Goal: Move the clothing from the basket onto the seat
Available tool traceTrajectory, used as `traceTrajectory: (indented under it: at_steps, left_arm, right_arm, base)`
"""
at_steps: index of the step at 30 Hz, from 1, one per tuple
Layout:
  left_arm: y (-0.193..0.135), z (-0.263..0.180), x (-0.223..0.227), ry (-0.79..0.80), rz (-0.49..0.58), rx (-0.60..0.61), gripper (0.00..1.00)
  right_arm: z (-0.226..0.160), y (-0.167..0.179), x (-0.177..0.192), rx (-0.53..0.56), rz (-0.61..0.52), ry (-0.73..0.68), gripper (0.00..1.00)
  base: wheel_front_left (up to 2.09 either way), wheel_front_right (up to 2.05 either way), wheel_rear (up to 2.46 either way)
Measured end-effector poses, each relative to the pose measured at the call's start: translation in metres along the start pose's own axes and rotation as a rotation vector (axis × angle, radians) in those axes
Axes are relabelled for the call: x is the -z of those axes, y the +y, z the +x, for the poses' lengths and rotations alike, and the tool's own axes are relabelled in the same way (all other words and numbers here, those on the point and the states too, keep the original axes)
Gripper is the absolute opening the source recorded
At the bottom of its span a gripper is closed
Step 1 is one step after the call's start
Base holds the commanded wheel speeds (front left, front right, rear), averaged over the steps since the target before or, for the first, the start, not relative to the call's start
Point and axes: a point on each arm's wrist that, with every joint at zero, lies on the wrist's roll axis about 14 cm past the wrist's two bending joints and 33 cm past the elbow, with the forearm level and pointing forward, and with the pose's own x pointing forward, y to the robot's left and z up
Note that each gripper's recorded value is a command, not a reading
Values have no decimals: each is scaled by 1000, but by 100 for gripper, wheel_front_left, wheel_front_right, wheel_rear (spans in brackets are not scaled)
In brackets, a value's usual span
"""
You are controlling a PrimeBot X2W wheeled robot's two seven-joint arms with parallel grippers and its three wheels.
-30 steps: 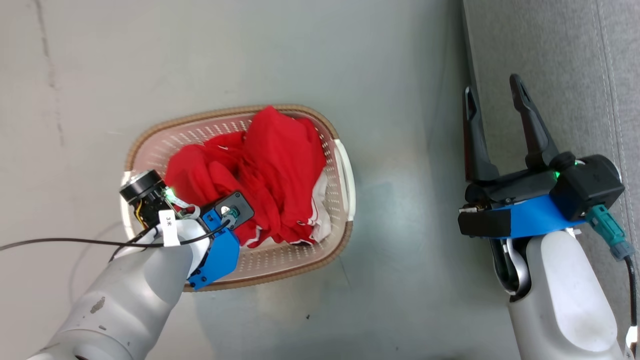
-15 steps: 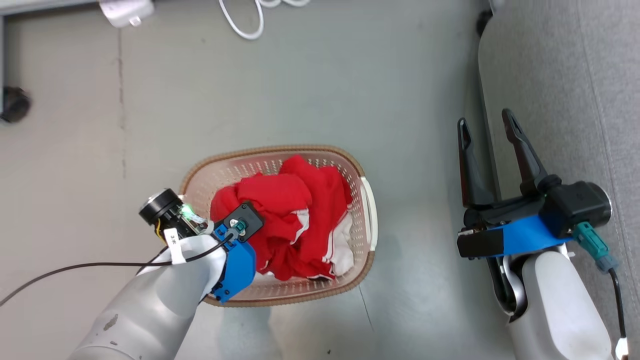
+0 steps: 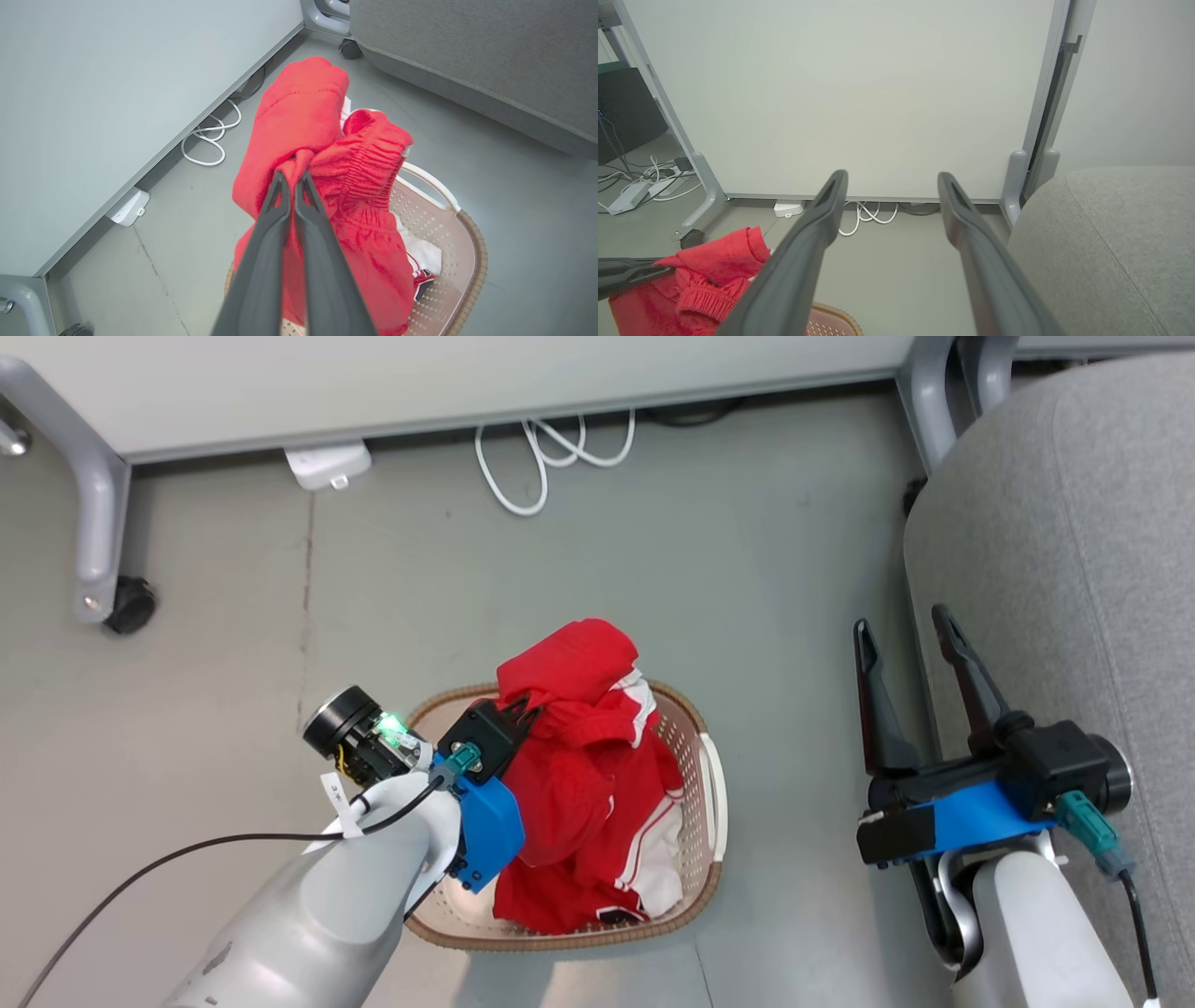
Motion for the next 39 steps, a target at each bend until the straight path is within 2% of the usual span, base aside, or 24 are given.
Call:
traceTrajectory:
  at_steps: [14, 22, 39]
  left_arm:
    - [21, -39, -100, -292, -24, -125, 0]
    - [18, -65, -147, -422, -17, -157, 0]
    - [2, -117, -201, -586, 23, -197, 0]
  right_arm:
    - [-29, 12, -22, -14, -1, -27, 100]
    - [-47, 20, -32, -25, 6, -41, 100]
    - [-81, 40, -43, -63, 27, -63, 100]
  base:
    - [0, 0, 0]
    - [0, 0, 0]
    - [0, 0, 0]
